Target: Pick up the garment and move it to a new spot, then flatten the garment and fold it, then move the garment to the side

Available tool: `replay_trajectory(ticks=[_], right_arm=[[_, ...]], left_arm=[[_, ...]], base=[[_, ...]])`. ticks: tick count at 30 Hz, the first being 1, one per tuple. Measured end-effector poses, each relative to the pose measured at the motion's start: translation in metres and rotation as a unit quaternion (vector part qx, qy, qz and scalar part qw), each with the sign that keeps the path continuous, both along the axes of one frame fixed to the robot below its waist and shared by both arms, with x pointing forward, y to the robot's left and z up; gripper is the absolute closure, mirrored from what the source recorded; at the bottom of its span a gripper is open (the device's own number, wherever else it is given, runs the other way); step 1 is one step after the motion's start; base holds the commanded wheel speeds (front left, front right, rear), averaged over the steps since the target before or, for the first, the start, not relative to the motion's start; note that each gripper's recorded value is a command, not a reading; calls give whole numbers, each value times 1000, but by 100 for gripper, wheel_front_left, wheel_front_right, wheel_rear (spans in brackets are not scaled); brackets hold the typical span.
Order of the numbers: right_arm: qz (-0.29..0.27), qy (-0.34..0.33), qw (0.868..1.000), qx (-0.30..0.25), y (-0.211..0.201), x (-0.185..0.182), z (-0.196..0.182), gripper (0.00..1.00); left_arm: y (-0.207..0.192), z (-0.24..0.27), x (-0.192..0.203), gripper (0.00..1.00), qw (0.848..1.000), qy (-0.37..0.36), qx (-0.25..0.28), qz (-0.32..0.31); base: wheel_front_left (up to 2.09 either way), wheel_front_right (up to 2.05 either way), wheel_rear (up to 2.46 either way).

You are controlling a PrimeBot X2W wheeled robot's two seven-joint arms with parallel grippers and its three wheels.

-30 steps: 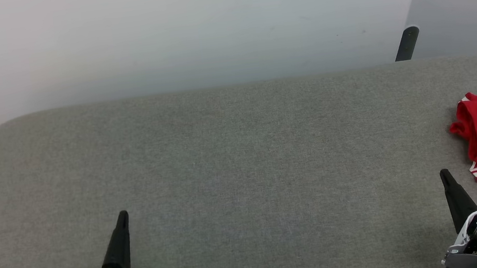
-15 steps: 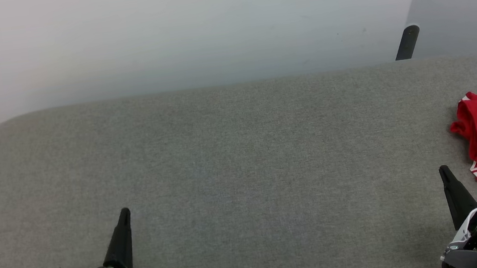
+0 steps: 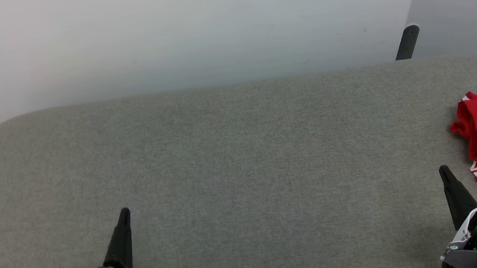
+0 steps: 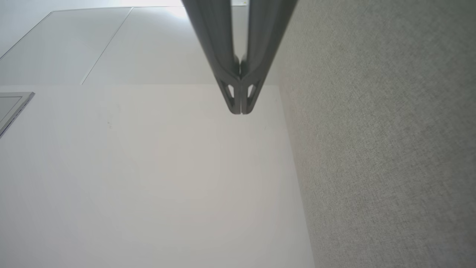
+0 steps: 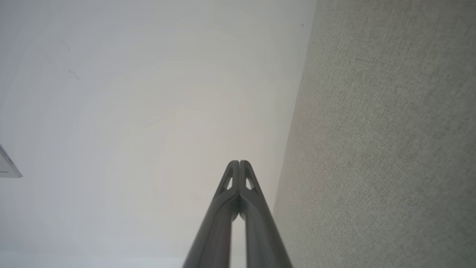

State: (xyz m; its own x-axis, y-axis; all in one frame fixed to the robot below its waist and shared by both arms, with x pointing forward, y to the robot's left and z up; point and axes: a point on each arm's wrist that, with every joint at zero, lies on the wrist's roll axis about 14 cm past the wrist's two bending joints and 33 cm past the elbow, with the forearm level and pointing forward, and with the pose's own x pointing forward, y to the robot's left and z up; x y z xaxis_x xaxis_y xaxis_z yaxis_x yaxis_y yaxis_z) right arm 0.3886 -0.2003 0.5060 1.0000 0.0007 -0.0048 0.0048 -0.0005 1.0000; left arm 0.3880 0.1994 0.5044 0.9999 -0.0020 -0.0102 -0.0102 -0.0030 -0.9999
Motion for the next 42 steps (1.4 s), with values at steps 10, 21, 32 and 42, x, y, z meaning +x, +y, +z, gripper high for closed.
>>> replay_trajectory(ticks=[10, 21, 32, 42], right_arm=[[0, 0, 1000, 0, 0, 0, 0, 100], [0, 0, 1000, 0, 0, 0, 0, 100], [0, 0, 1000, 0, 0, 0, 0, 100], [0, 0, 1000, 0, 0, 0, 0, 100]], left_arm=[[0, 0, 0, 100, 1000, 0, 0, 0], [0, 0, 0, 100, 1000, 0, 0, 0], [0, 0, 0, 100, 1000, 0, 0, 0], [0, 0, 0, 100, 1000, 0, -1, 0]], base=[[0, 0, 0], [0, 0, 0], [0, 0, 0], [0, 0, 0]])
